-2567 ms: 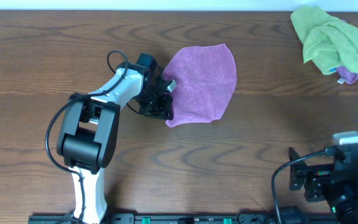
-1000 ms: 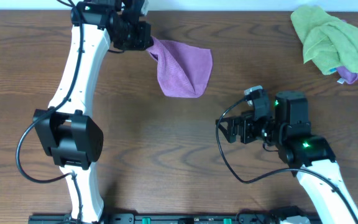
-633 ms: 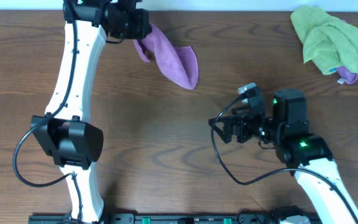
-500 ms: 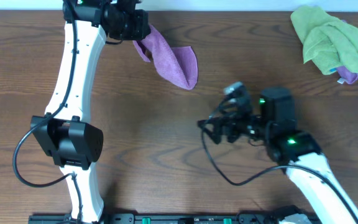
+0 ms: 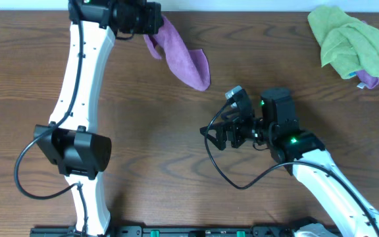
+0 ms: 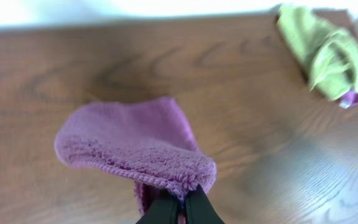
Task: Fold the cloth
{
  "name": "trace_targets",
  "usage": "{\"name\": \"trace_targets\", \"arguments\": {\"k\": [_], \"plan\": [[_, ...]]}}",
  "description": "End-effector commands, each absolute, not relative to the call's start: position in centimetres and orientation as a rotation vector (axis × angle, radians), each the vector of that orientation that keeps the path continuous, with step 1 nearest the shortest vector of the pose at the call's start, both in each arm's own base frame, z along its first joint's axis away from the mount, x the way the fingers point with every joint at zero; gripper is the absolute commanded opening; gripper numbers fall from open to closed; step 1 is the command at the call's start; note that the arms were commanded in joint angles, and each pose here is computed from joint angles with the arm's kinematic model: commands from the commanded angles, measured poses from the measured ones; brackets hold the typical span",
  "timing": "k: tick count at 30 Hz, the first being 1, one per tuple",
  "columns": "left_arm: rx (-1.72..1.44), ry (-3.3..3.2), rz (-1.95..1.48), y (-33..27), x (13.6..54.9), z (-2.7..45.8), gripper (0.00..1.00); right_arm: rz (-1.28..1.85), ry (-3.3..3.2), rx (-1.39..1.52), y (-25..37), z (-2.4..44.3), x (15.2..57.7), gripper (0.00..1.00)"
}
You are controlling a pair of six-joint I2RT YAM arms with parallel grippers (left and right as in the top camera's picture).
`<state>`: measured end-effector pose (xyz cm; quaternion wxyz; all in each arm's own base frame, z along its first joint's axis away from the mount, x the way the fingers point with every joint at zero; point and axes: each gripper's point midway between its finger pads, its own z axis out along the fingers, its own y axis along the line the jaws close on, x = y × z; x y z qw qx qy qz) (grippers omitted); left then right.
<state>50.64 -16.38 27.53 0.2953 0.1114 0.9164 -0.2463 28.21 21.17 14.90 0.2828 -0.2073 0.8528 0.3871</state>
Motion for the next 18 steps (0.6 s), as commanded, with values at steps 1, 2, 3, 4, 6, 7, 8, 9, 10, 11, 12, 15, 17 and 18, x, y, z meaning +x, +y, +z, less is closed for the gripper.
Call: {"name": "trace_targets", "arguments": {"k": [1, 2, 3, 4, 6, 7, 8, 9, 10, 11, 12, 15, 17, 18], "plan": [[0.353, 2.35, -0.711, -17.9, 50.3, 30.9, 0.06, 1.033, 2.27, -0.53, 20.3, 15.5, 28.5, 0.99], [0.365, 2.341, -0.714, -18.3, 50.1, 31.2, 0.06, 1.023, 2.269, -0.519, 19.9, 15.5, 28.8, 0.99], [0.376, 2.338, -0.718, -18.8, 50.0, 31.3, 0.05, 1.007, 2.269, -0.502, 19.2, 15.5, 29.1, 0.99], [0.386, 2.339, -0.722, -19.2, 49.8, 31.2, 0.05, 0.99, 2.273, -0.474, 18.5, 15.5, 29.5, 0.99], [0.411, 2.347, -0.731, -20.3, 49.4, 30.9, 0.06, 0.947, 2.275, -0.423, 16.7, 15.6, 30.2, 0.99], [0.423, 2.351, -0.726, -20.9, 49.2, 30.7, 0.06, 0.929, 2.276, -0.404, 15.9, 15.7, 30.4, 0.99], [0.433, 2.36, -0.706, -21.4, 49.0, 30.3, 0.06, 0.9, 2.277, -0.377, 14.6, 15.9, 30.6, 0.99], [0.439, 2.369, -0.684, -21.8, 49.0, 29.8, 0.06, 0.871, 2.28, -0.359, 13.5, 16.1, 30.7, 0.99], [0.45, 2.373, -0.672, -22.1, 48.9, 29.5, 0.06, 0.847, 2.284, -0.342, 12.7, 16.2, 30.8, 0.99], [0.468, 2.378, -0.665, -22.7, 48.9, 29.0, 0.06, 0.799, 2.295, -0.303, 11.2, 16.3, 31.0, 0.99], [0.483, 2.377, -0.672, -23.3, 49.0, 28.6, 0.06, 0.763, 2.299, -0.277, 10.0, 16.6, 31.0, 0.99], [0.501, 2.35, -0.704, -25.2, 49.8, 27.9, 0.05, 0.692, 2.291, -0.246, 7.5, 17.7, 30.9, 0.99], [0.52, 2.301, -0.799, -27.2, 50.3, 28.0, 0.06, 0.668, 2.29, -0.23, 6.6, 18.2, 30.8, 0.99], [0.527, 2.272, -0.855, -28.2, 50.4, 28.4, 0.06, 0.658, 2.293, -0.222, 6.2, 18.3, 30.7, 0.99]]}}
